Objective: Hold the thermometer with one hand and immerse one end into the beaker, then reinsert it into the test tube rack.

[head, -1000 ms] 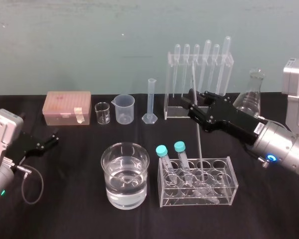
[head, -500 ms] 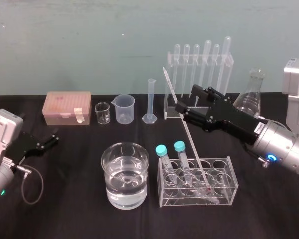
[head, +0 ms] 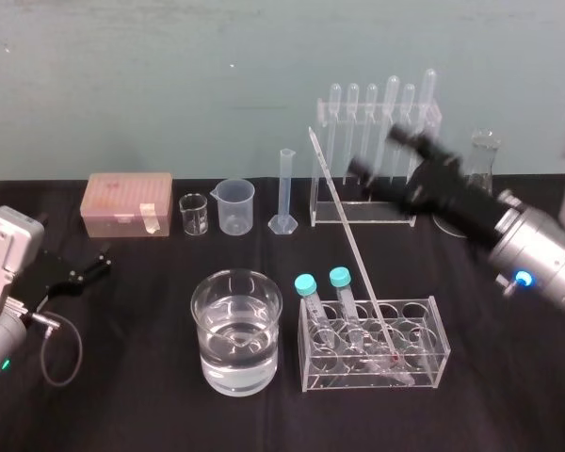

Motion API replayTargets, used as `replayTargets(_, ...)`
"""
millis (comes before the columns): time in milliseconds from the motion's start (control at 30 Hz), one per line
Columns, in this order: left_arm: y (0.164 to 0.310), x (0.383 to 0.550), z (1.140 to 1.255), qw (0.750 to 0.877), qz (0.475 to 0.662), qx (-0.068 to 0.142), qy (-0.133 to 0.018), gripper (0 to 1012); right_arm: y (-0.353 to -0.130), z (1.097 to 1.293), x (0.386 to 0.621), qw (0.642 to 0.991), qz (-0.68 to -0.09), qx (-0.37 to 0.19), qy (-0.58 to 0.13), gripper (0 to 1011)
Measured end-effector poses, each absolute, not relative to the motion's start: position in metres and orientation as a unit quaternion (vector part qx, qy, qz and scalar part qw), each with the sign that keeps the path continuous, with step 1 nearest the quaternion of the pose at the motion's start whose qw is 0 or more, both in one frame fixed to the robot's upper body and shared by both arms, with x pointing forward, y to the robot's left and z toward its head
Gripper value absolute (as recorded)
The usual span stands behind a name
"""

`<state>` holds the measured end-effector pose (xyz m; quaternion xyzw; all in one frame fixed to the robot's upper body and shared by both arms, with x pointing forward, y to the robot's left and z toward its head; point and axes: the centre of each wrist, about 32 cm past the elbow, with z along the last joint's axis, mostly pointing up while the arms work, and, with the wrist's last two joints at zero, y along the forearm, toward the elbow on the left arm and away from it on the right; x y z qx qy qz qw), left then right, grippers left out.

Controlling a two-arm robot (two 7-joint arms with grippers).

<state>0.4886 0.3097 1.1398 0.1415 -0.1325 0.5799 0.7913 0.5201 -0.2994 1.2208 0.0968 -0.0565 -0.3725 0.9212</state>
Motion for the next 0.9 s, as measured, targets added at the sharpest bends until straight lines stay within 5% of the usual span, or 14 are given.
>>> replayTargets(200, 0.31, 0.489, 1.14, 0.791, 0.58, 0.142, -0.132, 1008, -0.307, 1.217, 0.519, 0.852, -0.51, 0.088, -0.082, 1003)
replayTargets(367, 0.31, 0.489, 1.14, 0.791, 0.58, 0.141, -0.132, 1008, -0.313, 1.195, 0.518, 0.805, -0.588, -0.045, -0.064, 1003)
replayTargets(567, 0.31, 0.489, 1.14, 0.791, 0.58, 0.142, -0.132, 1008, -0.312, 1.182, 0.517, 0.8, -0.589, -0.11, -0.044, 1003)
replayTargets(900, 0.31, 0.489, 1.14, 0.791, 0.58, 0.141, -0.132, 1008, -0.313, 1.184, 0.517, 0.8, -0.589, -0.104, -0.046, 1003)
